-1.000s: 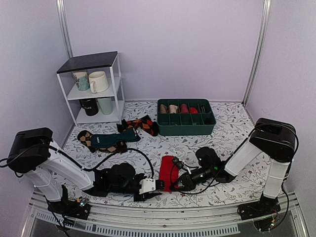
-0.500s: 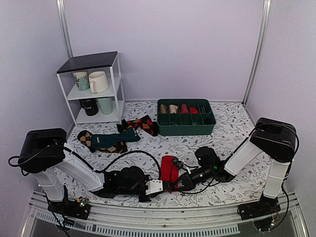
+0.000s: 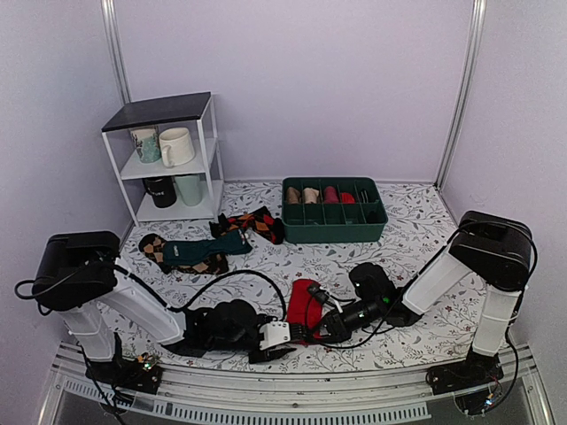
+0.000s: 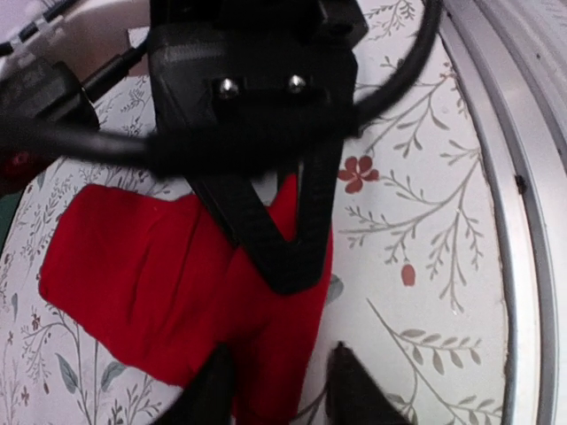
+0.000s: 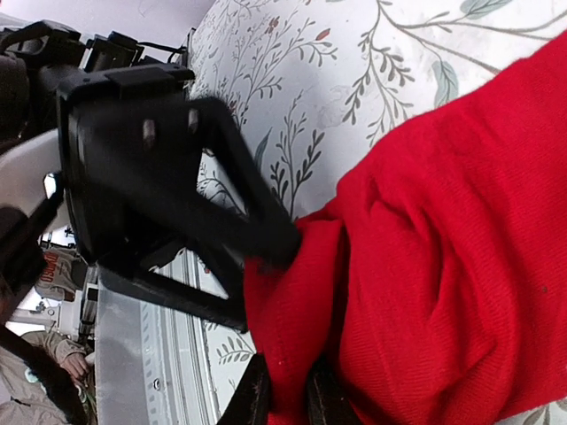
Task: Roll the socks
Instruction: Roll the sock at the center of the board.
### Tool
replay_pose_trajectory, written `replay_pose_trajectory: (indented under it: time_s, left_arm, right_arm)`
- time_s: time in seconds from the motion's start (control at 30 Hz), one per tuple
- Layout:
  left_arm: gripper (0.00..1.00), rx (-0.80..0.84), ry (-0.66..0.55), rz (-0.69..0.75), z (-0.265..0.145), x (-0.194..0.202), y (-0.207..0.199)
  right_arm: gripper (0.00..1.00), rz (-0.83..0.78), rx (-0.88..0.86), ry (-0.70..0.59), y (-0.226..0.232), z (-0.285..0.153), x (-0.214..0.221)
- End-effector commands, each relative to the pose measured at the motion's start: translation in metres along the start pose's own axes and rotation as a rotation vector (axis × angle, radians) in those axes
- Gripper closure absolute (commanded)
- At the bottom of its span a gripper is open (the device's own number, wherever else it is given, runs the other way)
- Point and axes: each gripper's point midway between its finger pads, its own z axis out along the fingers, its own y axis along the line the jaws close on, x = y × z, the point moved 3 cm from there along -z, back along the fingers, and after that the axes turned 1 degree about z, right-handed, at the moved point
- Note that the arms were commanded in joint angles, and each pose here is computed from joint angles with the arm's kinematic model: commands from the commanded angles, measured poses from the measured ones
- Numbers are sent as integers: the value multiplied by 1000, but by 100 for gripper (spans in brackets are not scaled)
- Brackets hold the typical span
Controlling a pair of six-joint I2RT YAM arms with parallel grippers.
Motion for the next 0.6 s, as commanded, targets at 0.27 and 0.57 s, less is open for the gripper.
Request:
replay_pose_trajectory:
  time_s: [0.27, 0.57]
  left_arm:
    - [43, 5, -101, 17, -31, -12, -3]
    - [52, 47, -51, 28, -12, -7, -10]
  right_arm:
    - [87, 240, 163, 246, -42, -4, 81]
    - [88, 242, 160, 249, -42, -4, 82]
